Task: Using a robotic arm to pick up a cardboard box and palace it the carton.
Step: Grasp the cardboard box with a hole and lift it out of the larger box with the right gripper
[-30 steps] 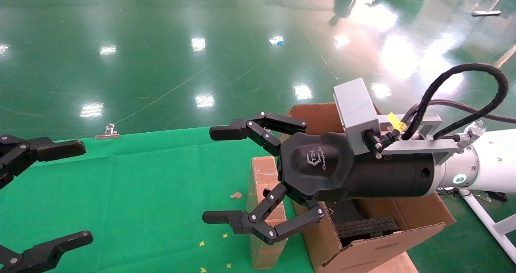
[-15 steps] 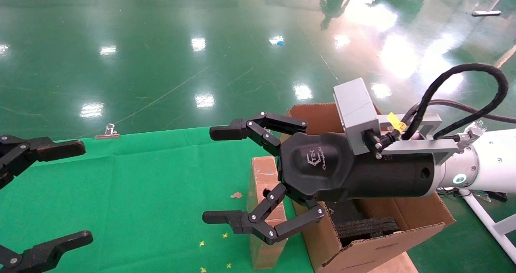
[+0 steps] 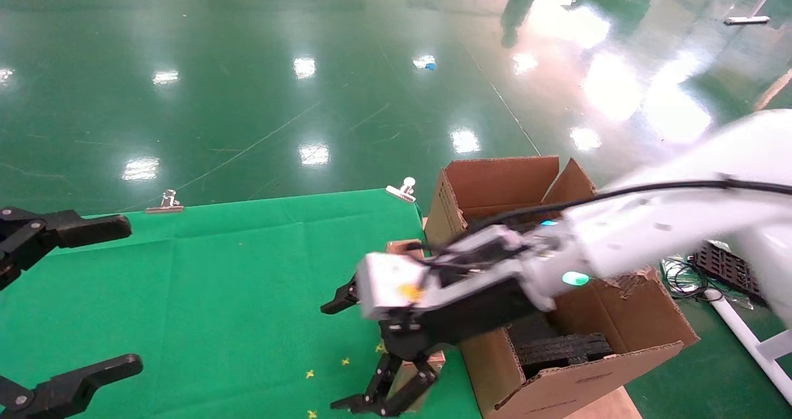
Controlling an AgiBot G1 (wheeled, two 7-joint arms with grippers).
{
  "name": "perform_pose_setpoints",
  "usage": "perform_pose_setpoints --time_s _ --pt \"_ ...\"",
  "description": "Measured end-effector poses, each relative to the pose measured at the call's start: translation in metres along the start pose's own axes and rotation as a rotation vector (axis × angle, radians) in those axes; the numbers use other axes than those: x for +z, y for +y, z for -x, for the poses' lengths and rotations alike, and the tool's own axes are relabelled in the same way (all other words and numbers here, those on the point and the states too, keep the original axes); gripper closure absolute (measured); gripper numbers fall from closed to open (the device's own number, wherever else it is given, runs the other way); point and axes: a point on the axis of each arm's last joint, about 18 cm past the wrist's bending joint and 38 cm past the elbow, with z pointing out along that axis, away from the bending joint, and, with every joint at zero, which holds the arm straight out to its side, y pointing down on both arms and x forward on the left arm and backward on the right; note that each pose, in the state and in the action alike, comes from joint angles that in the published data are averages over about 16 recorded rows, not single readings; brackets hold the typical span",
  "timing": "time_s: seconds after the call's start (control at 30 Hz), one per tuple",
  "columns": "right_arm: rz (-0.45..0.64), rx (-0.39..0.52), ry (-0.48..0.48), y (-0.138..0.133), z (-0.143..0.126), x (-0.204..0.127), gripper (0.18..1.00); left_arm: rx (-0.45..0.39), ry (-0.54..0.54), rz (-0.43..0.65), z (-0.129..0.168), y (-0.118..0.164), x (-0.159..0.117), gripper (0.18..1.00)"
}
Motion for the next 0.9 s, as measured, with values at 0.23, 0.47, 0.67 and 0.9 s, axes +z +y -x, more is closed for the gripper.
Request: perform_pose_setpoints --time_s 0.23,0.47,0.67,0.9 --pt "0.254 -0.039 0.021 -0.028 -0.032 0.004 0.178 0.0 0.0 0.0 0.0 0.0 0.0 0.184" --pt "0.443 -0.013 0.065 -0.055 -0.048 -0.014 0.178 0.0 0.0 0.0 0.0 0.0 0.0 0.184" --pt "0.568 0.036 0.078 -0.059 -0.049 -0.023 0.178 0.0 0.0 0.0 0.0 0.0 0.0 0.184" --pt "0.649 0.082 0.088 -0.054 -0.048 -0.023 0.178 0.0 0.0 0.0 0.0 0.0 0.0 0.184"
